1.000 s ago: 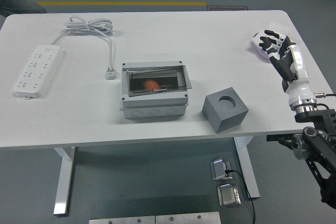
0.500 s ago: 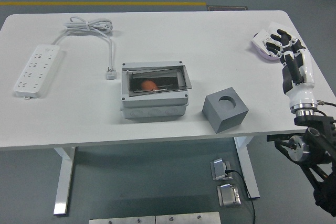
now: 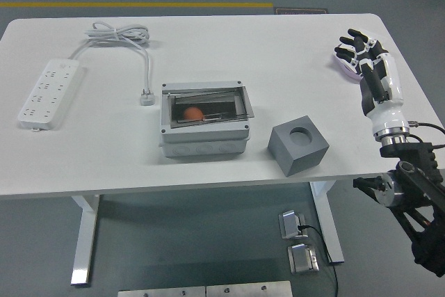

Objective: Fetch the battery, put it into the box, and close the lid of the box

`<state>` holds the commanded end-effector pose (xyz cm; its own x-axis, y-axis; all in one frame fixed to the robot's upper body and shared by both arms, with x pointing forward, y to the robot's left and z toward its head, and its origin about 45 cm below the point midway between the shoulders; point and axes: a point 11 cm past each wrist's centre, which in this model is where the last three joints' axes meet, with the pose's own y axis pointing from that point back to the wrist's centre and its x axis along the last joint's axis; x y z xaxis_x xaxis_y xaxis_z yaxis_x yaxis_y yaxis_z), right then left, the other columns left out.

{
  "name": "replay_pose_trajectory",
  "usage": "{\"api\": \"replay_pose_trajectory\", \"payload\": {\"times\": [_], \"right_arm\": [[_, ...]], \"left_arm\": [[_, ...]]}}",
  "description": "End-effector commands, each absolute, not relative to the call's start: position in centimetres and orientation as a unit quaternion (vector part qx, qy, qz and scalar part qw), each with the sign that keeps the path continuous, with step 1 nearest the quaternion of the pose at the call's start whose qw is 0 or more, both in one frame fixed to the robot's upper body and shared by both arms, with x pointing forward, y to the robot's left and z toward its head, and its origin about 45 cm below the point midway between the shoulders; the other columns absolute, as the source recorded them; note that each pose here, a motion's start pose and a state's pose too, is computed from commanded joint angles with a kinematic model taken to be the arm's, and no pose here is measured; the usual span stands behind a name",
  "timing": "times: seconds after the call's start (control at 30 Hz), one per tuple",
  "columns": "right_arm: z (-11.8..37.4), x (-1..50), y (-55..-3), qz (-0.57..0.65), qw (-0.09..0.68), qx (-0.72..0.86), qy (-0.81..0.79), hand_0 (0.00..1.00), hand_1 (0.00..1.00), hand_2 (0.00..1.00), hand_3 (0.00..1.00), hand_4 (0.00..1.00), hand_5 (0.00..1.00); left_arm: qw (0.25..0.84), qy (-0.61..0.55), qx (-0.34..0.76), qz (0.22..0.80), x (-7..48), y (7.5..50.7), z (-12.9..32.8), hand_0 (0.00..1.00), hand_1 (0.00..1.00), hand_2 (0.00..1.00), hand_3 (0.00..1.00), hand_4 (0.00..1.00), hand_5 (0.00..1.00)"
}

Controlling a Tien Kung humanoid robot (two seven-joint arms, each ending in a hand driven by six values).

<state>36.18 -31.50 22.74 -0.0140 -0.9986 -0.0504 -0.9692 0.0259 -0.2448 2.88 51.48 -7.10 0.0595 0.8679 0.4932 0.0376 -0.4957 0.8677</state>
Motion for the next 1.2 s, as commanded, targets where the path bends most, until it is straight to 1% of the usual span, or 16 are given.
{"api": "replay_pose_trajectory", "payload": {"times": [0.23, 1.2], "right_arm": [[22.9, 36.4, -31.4, -0.074, 0.104, -0.696, 0.707, 0.727, 0.627, 0.655, 0.698, 0.804, 0.605], [24.0, 37.2, -31.2, -0.093, 0.103, -0.695, 0.706, 0.726, 0.63, 0.656, 0.698, 0.806, 0.597]], "left_arm": [[0.351, 0.363, 0.636, 0.584, 2.2, 51.2, -7.3, 0.639, 0.688, 0.587, 0.569, 0.576, 0.011], [0.35, 0.369, 0.635, 0.582, 1.5, 50.6, -7.7, 0.64, 0.687, 0.587, 0.568, 0.578, 0.02]]}}
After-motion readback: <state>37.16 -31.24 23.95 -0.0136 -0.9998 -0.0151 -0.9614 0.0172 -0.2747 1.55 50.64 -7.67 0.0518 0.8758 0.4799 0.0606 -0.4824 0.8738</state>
